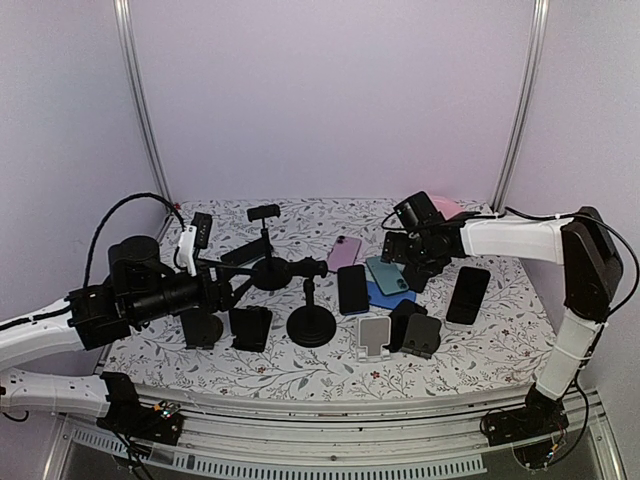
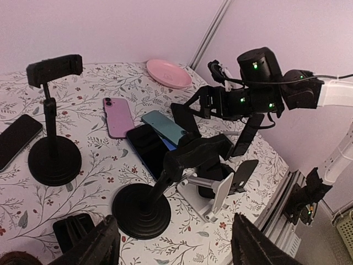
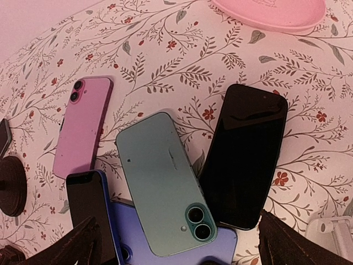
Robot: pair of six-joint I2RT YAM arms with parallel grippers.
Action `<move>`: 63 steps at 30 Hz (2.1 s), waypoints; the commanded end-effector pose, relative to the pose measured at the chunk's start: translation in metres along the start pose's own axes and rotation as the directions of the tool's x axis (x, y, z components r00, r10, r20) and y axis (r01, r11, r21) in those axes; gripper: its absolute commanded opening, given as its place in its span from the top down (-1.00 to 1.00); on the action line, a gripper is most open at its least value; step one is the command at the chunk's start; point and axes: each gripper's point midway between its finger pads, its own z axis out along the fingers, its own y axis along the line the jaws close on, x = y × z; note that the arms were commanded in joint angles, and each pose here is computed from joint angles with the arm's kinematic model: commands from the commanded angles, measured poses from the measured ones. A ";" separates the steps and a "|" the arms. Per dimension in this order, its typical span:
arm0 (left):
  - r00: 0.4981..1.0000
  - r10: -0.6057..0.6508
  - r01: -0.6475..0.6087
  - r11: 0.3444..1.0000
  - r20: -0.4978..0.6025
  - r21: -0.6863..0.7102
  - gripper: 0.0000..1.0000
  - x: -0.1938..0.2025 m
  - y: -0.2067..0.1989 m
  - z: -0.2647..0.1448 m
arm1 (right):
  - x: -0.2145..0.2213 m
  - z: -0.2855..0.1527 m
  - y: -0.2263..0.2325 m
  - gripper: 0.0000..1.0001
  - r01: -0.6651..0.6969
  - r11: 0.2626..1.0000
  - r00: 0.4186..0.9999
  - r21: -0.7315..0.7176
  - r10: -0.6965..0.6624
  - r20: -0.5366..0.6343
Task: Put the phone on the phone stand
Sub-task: Move the phone to the center of the board.
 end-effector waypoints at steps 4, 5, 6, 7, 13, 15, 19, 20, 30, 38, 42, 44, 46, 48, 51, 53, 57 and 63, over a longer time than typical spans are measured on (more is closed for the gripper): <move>1.000 -0.014 0.014 1.000 0.001 0.001 -0.38 0.001 0.005 0.001 | -0.002 0.014 0.002 -0.98 -0.023 1.000 1.000 0.013 0.023 -0.011; 1.000 -0.014 0.014 1.000 0.001 0.001 -0.38 0.001 0.005 0.001 | -0.001 0.015 0.001 -0.98 -0.029 0.999 0.999 0.018 0.029 -0.014; 1.000 -0.015 0.015 1.000 0.001 0.002 -0.38 0.001 0.006 0.000 | 0.000 0.017 0.000 -0.98 -0.031 0.999 0.999 0.024 0.031 -0.018; 1.000 -0.015 0.015 1.000 0.002 -0.001 -0.39 0.000 0.007 0.000 | 0.001 0.019 -0.002 -0.98 -0.032 0.999 0.999 0.033 0.033 -0.020; 1.000 -0.018 0.018 1.000 0.001 0.014 -0.38 0.000 0.008 0.004 | 0.009 0.031 -0.005 -0.98 -0.036 0.997 0.998 0.070 0.039 -0.049; 1.000 -0.018 0.018 1.000 -0.004 0.013 -0.38 0.000 0.009 0.006 | 0.011 0.034 -0.007 -0.98 -0.035 0.996 0.998 0.086 0.040 -0.054; 1.000 -0.017 0.017 1.000 -0.007 0.017 -0.38 0.000 0.009 0.008 | 0.010 0.039 -0.014 -0.98 -0.052 0.993 0.997 0.107 0.058 -0.056; 1.000 -0.017 0.017 1.000 -0.007 0.019 -0.38 -0.001 0.009 0.008 | 0.010 0.041 -0.018 -0.98 -0.052 0.991 0.997 0.121 0.059 -0.054; 1.000 -0.025 0.025 1.000 -0.012 0.008 -0.38 0.002 0.014 0.007 | 0.000 0.068 -0.052 -0.98 -0.101 0.977 0.990 0.190 0.118 -0.079; 1.000 -0.030 0.030 1.000 -0.008 0.005 -0.37 -0.001 0.014 0.007 | -0.012 0.092 -0.068 -0.98 -0.135 0.968 0.983 0.212 0.157 -0.091; 0.999 -0.031 0.031 1.000 -0.006 0.002 -0.37 -0.002 0.015 0.006 | -0.016 0.100 -0.072 -1.00 -0.110 0.968 0.986 0.227 0.135 -0.095; 0.999 -0.035 0.035 0.999 -0.007 0.001 -0.37 -0.002 0.015 0.006 | -0.014 0.108 -0.075 -1.00 -0.073 0.965 0.988 0.253 0.104 -0.112; 0.999 -0.041 0.041 0.999 -0.006 0.000 -0.37 -0.003 0.015 0.006 | -0.013 0.113 -0.077 -1.00 -0.045 0.960 0.989 0.276 0.082 -0.125; 0.999 -0.046 0.046 0.999 -0.004 0.005 -0.37 -0.003 0.014 0.005 | -0.010 0.117 -0.077 -0.99 -0.029 0.959 0.988 0.282 0.071 -0.137; 0.999 -0.053 0.053 0.999 -0.004 0.001 -0.37 -0.003 0.015 0.005 | -0.005 0.123 -0.076 -0.98 -0.019 0.962 0.985 0.274 0.064 -0.157; 0.998 -0.059 0.059 0.998 -0.006 0.001 -0.37 -0.003 0.015 0.006 | -0.001 0.125 -0.075 -0.97 -0.018 0.964 0.983 0.266 0.066 -0.172; 0.998 -0.062 0.062 0.998 -0.009 0.000 -0.36 -0.002 0.015 0.007 | 0.004 0.128 -0.070 -0.85 -0.023 0.972 0.980 0.235 0.069 -0.188; 0.998 -0.065 0.066 0.998 -0.020 0.004 -0.35 -0.004 0.012 0.011 | 0.005 0.127 -0.054 -0.67 0.012 0.981 0.983 0.194 0.024 -0.183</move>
